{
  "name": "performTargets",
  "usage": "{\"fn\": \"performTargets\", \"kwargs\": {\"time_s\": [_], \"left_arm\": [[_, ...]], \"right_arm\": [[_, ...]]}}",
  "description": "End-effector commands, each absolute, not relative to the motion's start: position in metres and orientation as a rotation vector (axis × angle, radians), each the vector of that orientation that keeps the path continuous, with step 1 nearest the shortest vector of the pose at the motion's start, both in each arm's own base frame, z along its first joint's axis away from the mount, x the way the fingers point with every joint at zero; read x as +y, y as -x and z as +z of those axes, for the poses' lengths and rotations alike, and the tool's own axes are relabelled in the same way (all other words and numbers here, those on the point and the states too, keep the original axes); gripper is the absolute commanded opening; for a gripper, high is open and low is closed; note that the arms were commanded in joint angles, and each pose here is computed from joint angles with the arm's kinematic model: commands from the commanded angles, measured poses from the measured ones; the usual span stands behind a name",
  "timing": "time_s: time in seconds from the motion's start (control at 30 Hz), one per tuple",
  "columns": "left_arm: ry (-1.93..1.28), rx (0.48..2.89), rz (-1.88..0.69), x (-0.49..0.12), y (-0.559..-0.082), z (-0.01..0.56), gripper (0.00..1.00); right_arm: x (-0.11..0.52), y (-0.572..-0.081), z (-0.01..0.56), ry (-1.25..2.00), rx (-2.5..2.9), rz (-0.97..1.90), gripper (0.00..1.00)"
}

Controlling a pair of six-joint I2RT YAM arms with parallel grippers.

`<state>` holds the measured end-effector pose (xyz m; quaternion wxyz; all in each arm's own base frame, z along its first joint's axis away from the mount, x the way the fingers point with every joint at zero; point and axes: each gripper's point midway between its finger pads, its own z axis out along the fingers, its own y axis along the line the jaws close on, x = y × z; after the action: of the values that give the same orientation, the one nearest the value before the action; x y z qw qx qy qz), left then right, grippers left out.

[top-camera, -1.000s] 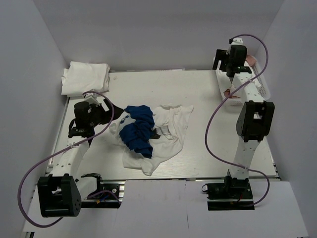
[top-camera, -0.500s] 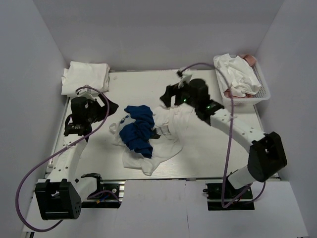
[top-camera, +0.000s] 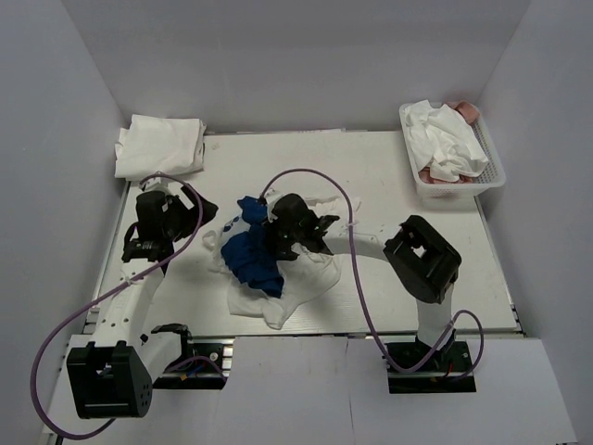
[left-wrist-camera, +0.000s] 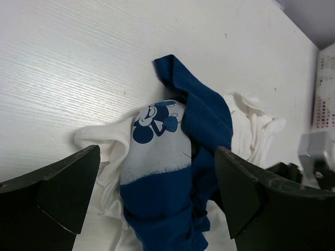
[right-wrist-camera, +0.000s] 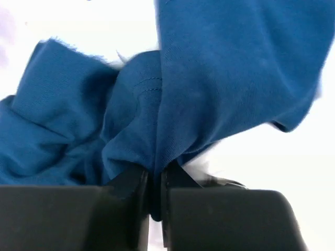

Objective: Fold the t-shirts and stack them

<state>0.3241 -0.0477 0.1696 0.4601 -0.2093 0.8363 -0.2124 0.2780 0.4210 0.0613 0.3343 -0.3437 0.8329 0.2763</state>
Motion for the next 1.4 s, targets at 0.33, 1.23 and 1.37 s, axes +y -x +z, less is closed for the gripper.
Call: {"fn": "performTargets", "kwargs": {"time_s": [0.33,1.23,1.37], "left_arm": [[0.616,1.958,-0.464,-0.031,-0.320,0.179,1.00],[0.699,2.256,-0.409,-0.033,-0.349,0.107,1.00],[0.654,2.336,-0.459,-0.047,-0.352,0.093,1.00]], "right_arm": [[0.314,-0.388,0.316,0.275,1.682,0.360,0.00],[-0.078,-0.555,0.370,-0.416,1.650,-0.493,0.26],[-0.096,-0.546,0.321,-0.562,1.762,-0.551,0.90]]}}
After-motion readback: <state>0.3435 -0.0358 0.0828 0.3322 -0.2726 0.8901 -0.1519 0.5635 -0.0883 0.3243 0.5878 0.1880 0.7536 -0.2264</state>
